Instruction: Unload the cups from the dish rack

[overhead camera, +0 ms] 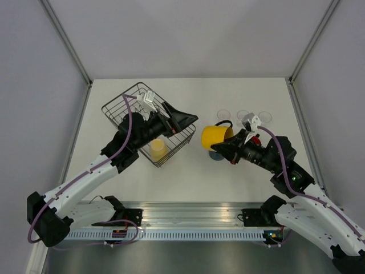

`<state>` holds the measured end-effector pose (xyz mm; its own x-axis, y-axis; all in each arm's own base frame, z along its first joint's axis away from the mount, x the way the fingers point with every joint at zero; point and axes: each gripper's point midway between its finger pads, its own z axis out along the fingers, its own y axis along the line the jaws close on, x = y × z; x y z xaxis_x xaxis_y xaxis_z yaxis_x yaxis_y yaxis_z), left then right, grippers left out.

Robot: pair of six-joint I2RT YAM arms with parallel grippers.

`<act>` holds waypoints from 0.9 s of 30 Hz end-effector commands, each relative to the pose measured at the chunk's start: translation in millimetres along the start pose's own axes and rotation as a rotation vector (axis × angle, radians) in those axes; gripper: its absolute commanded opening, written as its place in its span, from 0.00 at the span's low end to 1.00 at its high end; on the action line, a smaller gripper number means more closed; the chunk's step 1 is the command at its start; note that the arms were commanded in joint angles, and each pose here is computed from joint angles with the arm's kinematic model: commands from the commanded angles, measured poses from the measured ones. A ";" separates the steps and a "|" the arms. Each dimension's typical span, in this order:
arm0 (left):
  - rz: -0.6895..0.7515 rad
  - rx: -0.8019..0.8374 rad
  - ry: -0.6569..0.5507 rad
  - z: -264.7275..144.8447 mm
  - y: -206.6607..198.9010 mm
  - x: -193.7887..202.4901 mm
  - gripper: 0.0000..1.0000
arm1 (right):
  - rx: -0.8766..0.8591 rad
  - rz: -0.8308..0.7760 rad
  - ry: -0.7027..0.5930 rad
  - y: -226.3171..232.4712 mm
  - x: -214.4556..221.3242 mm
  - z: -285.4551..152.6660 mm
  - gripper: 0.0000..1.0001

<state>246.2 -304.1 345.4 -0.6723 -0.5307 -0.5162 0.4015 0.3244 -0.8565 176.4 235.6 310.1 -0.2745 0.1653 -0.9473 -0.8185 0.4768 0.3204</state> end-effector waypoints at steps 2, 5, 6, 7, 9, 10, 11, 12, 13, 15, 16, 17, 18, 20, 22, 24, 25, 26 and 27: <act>0.155 -0.122 -0.106 -14.1 12.0 -26.5 1.00 | 0.237 -0.130 0.009 -31.4 -28.4 -20.4 0.00; 0.218 -0.171 -0.085 -22.6 19.1 -25.5 1.00 | 0.394 -0.137 0.114 -57.9 -19.0 -29.6 0.00; 0.236 -0.173 -0.080 -24.6 16.8 -26.8 1.00 | 0.452 -0.142 0.147 -67.4 -16.6 -33.9 0.00; 0.256 -0.178 -0.071 -27.5 16.2 -26.7 1.00 | 0.501 -0.149 0.153 -72.3 -24.8 -38.8 0.00; 0.315 -0.203 -0.038 -34.7 19.1 -24.4 1.00 | 0.702 -0.158 0.247 -104.1 -13.9 -55.8 0.00; 0.331 -0.211 -0.029 -37.2 20.5 -23.7 1.00 | 0.760 -0.169 0.252 -110.4 -20.4 -61.7 0.00; 0.361 -0.219 -0.024 -42.6 21.0 -24.1 1.00 | 0.817 -0.174 0.317 -119.9 -11.0 -66.6 0.00; 0.370 -0.240 -0.007 -47.7 25.8 -21.2 1.00 | 0.866 -0.180 0.334 -126.8 -11.1 -71.2 0.01; 0.383 -0.251 -0.001 -51.7 28.2 -20.4 1.00 | 0.949 -0.201 0.330 -136.2 -18.6 -80.0 0.00; 0.421 -0.268 0.015 -64.9 30.6 -18.3 1.00 | 1.031 -0.212 0.371 -149.6 -16.1 -88.1 0.00; 0.444 -0.275 0.019 -70.2 31.5 -18.6 1.00 | 1.054 -0.215 0.373 -154.2 -18.6 -90.3 0.00; 0.457 -0.270 0.017 -76.6 28.8 -19.0 1.00 | 1.095 -0.202 0.386 -164.8 -18.7 -95.7 0.01; 0.466 -0.276 0.025 -81.7 29.9 -17.7 1.00 | 1.118 -0.188 0.389 -171.0 -19.8 -99.2 0.00; 0.494 -0.304 0.056 -93.3 36.7 -12.8 1.00 | 1.164 -0.145 0.410 -190.9 -20.7 -109.7 0.01; 0.528 -0.313 0.080 -108.1 38.8 -9.1 1.00 | 1.191 -0.148 0.467 -205.7 -16.5 -117.4 0.00; 0.551 -0.307 0.089 -120.0 37.5 -6.8 1.00 | 1.228 -0.163 0.499 -219.2 -16.0 -130.3 0.00; 0.570 -0.324 0.113 -127.3 42.7 -3.1 1.00 | 1.230 -0.186 0.501 -224.4 -18.2 -131.4 0.00; 0.581 -0.331 0.117 -131.7 44.9 -2.2 1.00 | 1.215 -0.217 0.526 -229.4 -18.8 -135.7 0.00; 0.592 -0.328 0.116 -138.1 43.9 -2.0 1.00 | 1.199 -0.231 0.539 -232.4 -16.7 -136.6 0.00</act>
<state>190.7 -199.4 312.9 -0.5020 -0.2014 -0.8411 0.4958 0.7298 -0.4707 287.2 14.8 223.2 -0.6610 -0.1512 -0.7350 0.0359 0.9720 -0.2323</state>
